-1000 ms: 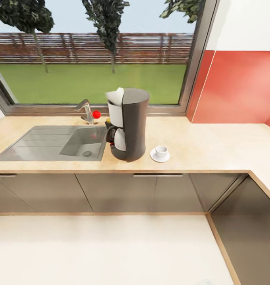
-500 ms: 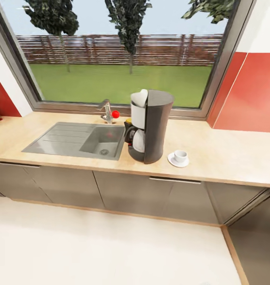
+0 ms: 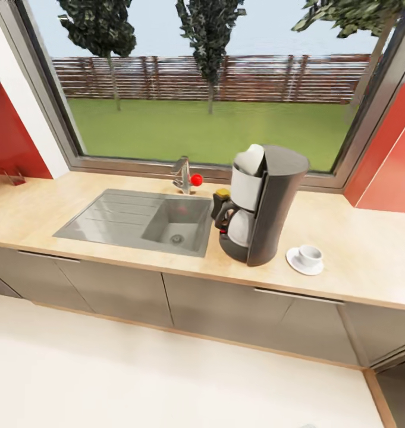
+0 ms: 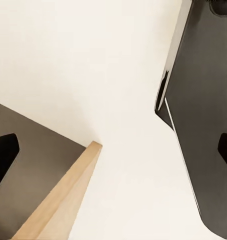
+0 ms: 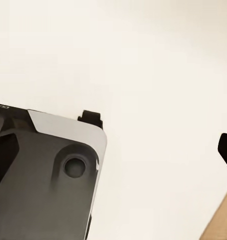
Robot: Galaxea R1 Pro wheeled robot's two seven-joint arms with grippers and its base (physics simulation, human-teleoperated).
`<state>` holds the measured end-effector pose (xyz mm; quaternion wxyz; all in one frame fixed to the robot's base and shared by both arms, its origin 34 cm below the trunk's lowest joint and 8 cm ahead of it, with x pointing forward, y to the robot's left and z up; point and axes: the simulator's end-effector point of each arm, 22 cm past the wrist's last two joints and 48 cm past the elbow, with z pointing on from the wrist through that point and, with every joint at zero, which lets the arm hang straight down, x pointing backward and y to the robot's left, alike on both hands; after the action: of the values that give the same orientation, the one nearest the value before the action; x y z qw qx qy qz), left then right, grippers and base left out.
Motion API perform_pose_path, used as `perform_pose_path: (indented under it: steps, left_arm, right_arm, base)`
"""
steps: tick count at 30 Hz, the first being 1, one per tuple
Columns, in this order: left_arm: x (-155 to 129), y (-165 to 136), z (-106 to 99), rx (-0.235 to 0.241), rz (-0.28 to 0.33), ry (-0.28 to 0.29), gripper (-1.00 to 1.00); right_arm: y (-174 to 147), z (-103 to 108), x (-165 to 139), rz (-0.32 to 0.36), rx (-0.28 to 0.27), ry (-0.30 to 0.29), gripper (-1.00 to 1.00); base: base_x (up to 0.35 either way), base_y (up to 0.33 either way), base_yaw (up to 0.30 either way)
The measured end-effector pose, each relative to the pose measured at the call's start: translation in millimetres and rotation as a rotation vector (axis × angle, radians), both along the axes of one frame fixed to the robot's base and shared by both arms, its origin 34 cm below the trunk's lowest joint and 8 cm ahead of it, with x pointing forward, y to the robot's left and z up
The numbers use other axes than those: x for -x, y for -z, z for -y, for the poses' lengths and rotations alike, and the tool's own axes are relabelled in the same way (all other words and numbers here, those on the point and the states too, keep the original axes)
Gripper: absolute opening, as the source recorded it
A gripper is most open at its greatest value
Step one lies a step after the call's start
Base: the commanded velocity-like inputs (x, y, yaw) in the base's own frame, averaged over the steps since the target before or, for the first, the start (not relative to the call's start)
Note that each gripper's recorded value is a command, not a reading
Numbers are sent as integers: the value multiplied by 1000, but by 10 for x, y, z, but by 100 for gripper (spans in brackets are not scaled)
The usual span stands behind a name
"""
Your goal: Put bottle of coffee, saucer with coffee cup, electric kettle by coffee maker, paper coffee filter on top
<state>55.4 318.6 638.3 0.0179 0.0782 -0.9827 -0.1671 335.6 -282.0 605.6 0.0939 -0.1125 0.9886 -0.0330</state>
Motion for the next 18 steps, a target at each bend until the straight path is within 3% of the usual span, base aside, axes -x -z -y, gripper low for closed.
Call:
perform_pose_path:
  steps: [6,18]
  left_arm:
    - [-25,3,-1,0,7,0,100]
    - [-70,10,-1,0,20,-1,100]
  right_arm:
    - [-15,0,-28,7,0,0,100]
    - [-45,3,-79,20,1,-1,100]
  base:
    - [242,209,180]
    - [20,19,181]
